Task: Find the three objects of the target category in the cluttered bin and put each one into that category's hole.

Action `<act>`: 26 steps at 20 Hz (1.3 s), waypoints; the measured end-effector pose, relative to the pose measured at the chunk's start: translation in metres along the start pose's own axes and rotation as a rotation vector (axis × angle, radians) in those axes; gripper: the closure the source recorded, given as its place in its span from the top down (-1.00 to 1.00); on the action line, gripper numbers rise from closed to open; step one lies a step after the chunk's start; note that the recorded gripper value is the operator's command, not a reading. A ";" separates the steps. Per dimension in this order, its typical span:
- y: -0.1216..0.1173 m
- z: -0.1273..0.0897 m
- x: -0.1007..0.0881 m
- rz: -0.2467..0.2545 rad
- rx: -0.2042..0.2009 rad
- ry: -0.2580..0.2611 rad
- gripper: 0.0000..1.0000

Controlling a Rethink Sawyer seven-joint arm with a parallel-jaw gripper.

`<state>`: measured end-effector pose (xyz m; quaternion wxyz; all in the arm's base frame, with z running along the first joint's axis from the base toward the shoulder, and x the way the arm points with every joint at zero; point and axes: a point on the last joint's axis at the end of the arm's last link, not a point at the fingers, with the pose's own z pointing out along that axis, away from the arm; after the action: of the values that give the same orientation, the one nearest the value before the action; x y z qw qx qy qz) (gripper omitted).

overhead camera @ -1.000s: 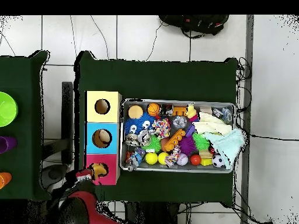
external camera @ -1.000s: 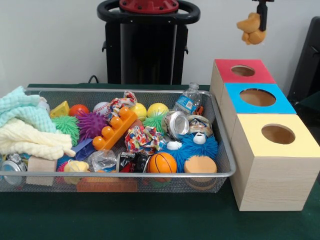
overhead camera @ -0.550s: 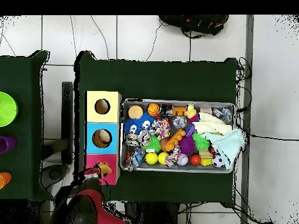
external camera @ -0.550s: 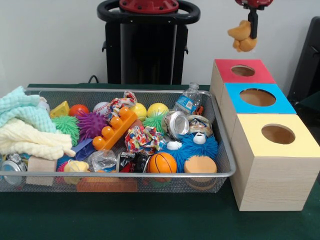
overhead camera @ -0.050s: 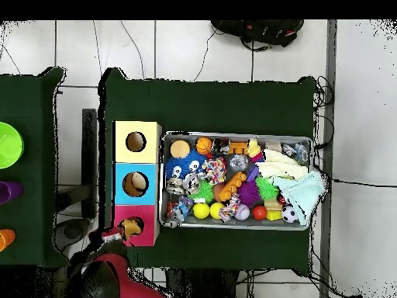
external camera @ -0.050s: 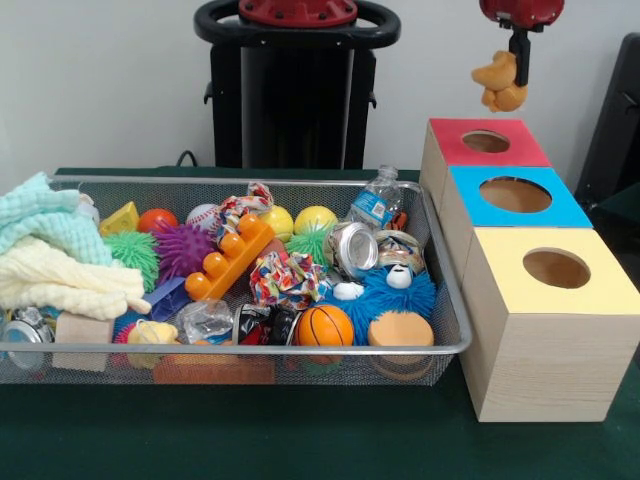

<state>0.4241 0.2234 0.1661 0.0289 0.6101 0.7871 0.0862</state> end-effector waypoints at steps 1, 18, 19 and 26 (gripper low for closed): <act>-0.001 0.001 0.000 -0.005 0.003 0.002 -1.00; -0.011 0.016 -0.010 -0.051 0.022 0.010 -1.00; -0.011 0.016 -0.010 -0.052 0.021 0.011 -1.00; -0.010 0.016 -0.009 -0.057 0.020 0.014 -1.00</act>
<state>0.4191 0.2142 0.1483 0.0197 0.5872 0.8051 0.0817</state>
